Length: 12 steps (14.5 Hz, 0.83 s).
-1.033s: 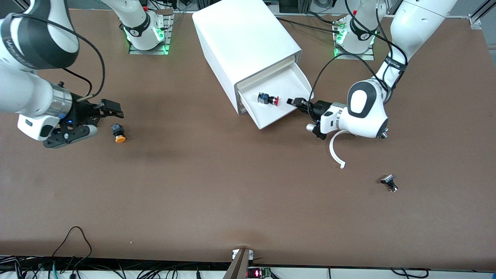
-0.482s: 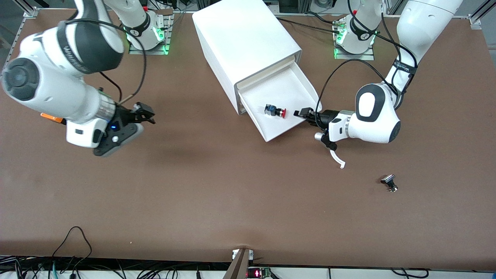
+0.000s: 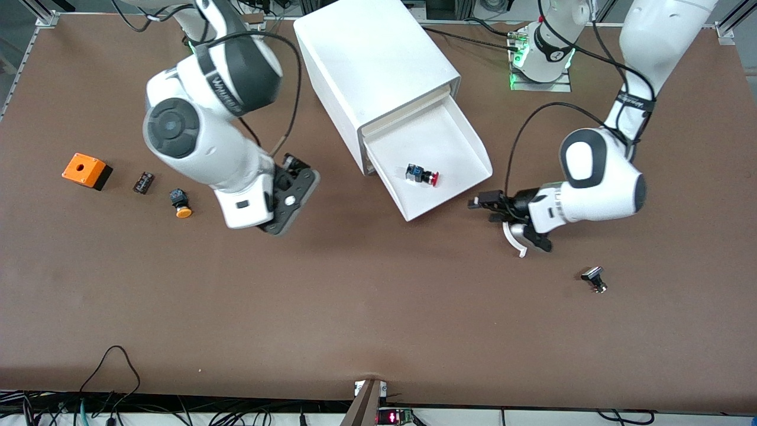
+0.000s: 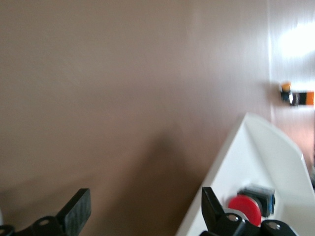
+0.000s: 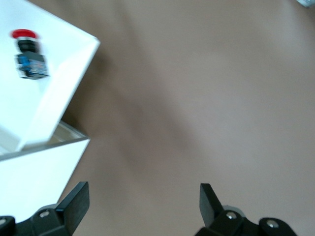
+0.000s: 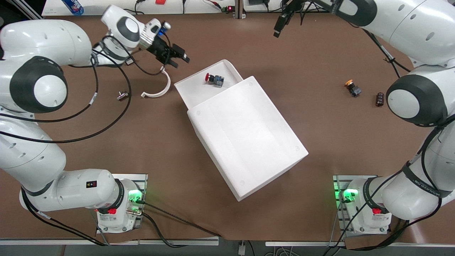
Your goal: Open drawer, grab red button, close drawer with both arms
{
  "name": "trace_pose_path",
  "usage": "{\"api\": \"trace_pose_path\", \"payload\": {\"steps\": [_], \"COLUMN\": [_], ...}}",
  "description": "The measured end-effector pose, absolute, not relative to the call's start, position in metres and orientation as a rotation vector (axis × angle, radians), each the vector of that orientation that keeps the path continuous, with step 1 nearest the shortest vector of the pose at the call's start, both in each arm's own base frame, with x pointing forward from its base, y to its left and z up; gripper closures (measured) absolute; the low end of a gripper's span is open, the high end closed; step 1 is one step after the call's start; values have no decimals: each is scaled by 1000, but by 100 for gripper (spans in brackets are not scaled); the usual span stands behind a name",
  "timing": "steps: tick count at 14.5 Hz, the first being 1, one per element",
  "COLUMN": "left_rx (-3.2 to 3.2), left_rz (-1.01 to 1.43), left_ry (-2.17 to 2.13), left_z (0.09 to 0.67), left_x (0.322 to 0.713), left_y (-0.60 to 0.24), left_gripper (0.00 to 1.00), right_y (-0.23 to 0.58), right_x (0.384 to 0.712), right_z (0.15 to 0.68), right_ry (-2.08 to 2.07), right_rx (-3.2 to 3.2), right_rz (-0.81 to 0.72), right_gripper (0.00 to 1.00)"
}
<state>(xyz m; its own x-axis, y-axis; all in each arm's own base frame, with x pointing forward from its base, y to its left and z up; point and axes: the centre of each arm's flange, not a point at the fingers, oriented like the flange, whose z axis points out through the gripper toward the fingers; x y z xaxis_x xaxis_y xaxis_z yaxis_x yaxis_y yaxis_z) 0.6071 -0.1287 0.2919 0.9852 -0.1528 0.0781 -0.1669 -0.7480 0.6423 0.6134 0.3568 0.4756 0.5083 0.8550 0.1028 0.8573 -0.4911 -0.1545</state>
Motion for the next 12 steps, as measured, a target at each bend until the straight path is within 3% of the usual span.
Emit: {"api": "trace_pose_path", "payload": {"steps": [5,12], "left_rx": [2554,2836], "left_rz": [243,172], "left_ry": [-226,-484], "left_z": [393,513], "left_x": [621,583], "left_y": [-31,24], "left_gripper": [0,0], "right_y": [452,511], "right_x": [555,527], "right_z": [467,466], "right_ry": [-1700,-2053], "right_rx": [-2405,-2093], "right_rz": [-23,-139], "right_gripper": [0,0]}}
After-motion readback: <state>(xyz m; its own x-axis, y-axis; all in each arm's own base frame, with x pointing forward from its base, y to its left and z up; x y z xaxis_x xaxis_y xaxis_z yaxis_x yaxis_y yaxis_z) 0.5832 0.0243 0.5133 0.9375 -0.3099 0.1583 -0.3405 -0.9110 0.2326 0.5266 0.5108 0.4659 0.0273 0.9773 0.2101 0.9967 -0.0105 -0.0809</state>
